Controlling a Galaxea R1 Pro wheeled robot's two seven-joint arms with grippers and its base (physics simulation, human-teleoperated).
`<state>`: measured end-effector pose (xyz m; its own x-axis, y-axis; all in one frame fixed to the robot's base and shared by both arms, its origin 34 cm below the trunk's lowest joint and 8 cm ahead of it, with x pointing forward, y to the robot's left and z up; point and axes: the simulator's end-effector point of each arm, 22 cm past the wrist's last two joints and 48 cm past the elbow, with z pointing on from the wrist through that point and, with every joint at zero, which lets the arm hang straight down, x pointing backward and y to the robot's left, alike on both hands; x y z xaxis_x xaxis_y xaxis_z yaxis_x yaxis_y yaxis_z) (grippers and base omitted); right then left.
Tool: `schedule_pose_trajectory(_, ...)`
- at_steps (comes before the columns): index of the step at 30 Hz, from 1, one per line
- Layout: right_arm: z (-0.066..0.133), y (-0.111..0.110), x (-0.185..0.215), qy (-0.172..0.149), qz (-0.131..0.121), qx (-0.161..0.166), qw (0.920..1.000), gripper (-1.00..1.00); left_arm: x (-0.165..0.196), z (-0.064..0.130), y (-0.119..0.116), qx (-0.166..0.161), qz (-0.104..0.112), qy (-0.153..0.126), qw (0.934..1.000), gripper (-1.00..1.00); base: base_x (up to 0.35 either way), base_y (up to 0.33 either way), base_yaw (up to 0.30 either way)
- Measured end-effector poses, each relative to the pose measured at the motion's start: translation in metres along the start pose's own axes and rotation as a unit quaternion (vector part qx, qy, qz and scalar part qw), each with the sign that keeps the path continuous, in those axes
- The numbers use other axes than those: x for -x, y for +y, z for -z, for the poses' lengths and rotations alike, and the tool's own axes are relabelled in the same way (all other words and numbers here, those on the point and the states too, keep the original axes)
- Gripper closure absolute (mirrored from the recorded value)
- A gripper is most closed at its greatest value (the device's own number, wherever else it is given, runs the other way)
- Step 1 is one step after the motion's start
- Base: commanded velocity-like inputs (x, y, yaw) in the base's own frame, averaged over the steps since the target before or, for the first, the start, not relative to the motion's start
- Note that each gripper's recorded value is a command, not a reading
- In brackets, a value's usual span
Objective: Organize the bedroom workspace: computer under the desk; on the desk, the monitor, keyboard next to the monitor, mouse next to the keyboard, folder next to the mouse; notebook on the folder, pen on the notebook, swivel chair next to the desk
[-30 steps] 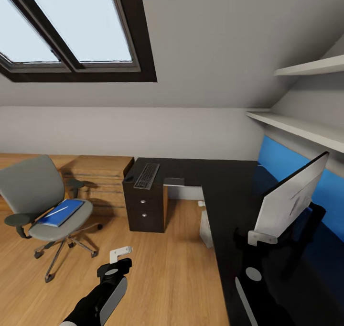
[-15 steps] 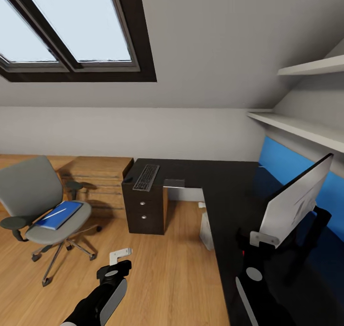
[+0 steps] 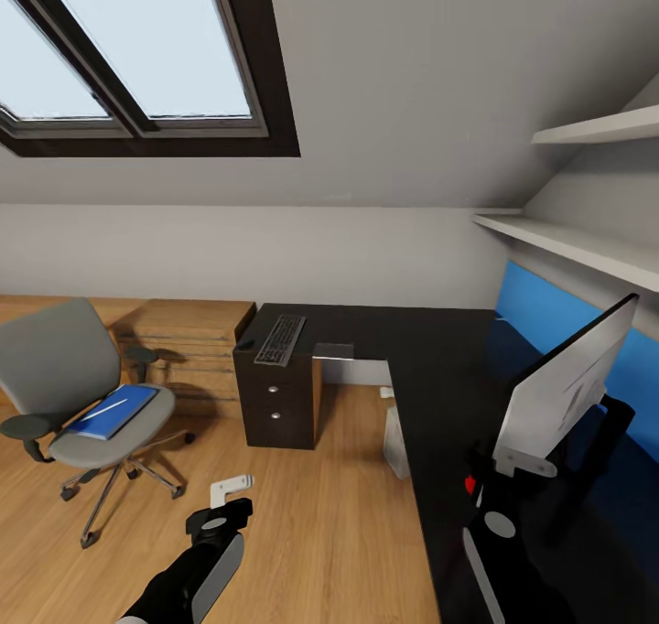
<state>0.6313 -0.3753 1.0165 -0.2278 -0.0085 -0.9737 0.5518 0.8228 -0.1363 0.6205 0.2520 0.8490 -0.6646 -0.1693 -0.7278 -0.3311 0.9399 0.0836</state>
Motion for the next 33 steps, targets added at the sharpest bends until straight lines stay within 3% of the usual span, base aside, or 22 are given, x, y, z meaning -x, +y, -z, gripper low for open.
schedule_pose_trajectory(15,-0.005,-0.016,-0.004,0.007,-0.007,-0.018,0.9998,-1.00,-0.001,0.000,0.000,0.001,-0.001,0.001,1.0000,-1.00,-0.008,-0.025,0.000)
schedule_pose_trajectory(33,-0.005,-0.016,-0.004,0.007,-0.007,-0.018,0.9998,-1.00,-0.002,-0.001,0.001,0.001,-0.002,0.003,1.0000,-1.00,-0.269,-0.143,0.000)
